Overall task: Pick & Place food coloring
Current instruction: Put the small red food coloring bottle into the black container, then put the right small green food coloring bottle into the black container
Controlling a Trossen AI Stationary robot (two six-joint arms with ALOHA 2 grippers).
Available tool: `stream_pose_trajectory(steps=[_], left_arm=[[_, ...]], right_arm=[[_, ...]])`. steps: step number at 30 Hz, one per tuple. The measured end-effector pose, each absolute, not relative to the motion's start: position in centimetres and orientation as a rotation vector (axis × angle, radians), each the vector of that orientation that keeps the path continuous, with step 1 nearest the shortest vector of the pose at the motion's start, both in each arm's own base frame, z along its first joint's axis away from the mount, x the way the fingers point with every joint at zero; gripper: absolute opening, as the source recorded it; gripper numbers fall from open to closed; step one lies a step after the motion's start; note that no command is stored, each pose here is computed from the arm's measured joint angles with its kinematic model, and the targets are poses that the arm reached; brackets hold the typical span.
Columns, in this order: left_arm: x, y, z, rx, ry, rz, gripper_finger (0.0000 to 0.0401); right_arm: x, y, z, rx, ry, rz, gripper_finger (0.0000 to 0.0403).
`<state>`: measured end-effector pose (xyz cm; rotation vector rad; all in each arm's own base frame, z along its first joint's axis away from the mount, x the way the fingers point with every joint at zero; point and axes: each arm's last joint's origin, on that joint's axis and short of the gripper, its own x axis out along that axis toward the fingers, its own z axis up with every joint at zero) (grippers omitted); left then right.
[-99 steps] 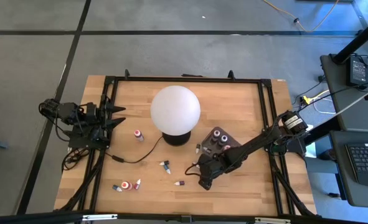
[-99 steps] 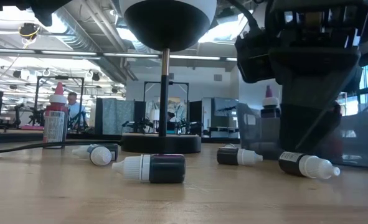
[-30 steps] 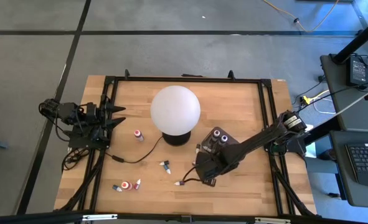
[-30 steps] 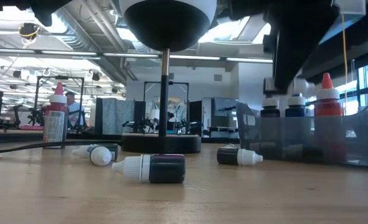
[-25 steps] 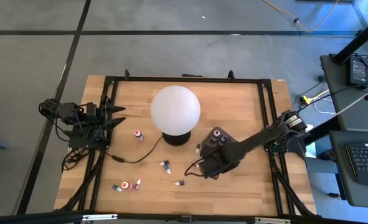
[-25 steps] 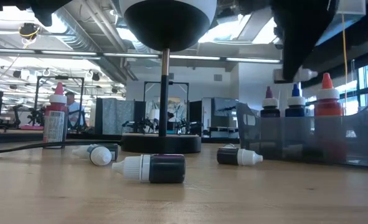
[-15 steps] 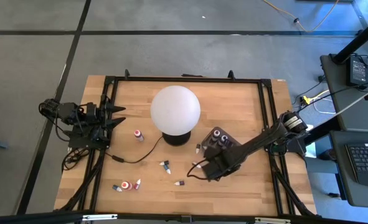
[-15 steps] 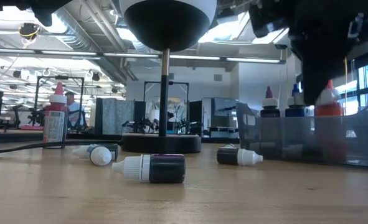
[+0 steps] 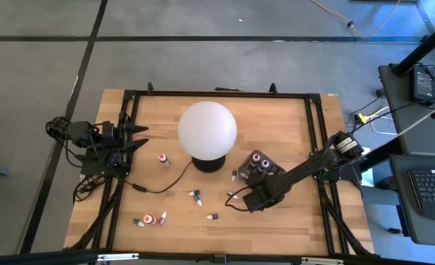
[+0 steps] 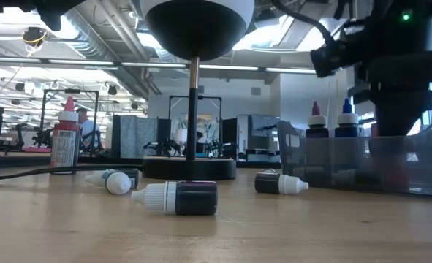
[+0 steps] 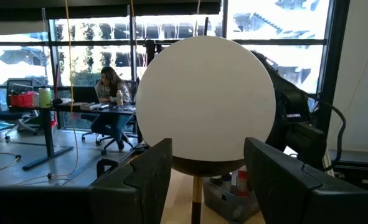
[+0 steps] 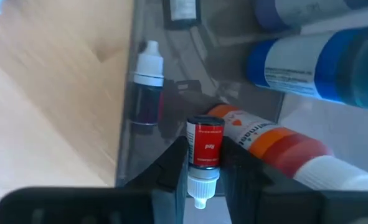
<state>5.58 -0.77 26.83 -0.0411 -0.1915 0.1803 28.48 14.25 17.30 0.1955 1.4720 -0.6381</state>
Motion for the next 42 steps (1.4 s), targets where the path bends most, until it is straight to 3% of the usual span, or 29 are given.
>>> stream_pose_trajectory(steps=[19,32,39,42], left_arm=[[5.6,-0.8,26.8,-0.040,-0.190,0.181,0.0196],[5.6,-0.8,26.8,-0.040,-0.189,0.180,0.0196],[5.6,-0.8,26.8,-0.041,-0.190,0.180,0.0196],[5.6,-0.8,26.8,-0.040,-0.190,0.180,0.0196]], right_arm=[[28.1,13.1,15.8,0.187,1.448,-0.697,0.0082],[28.3,13.2,15.7,0.220,1.439,-0.682,0.0132],[29.3,13.7,18.7,0.182,1.448,-0.667,0.0161],[30.3,14.1,21.0,0.083,1.438,-0.550,0.0163]])
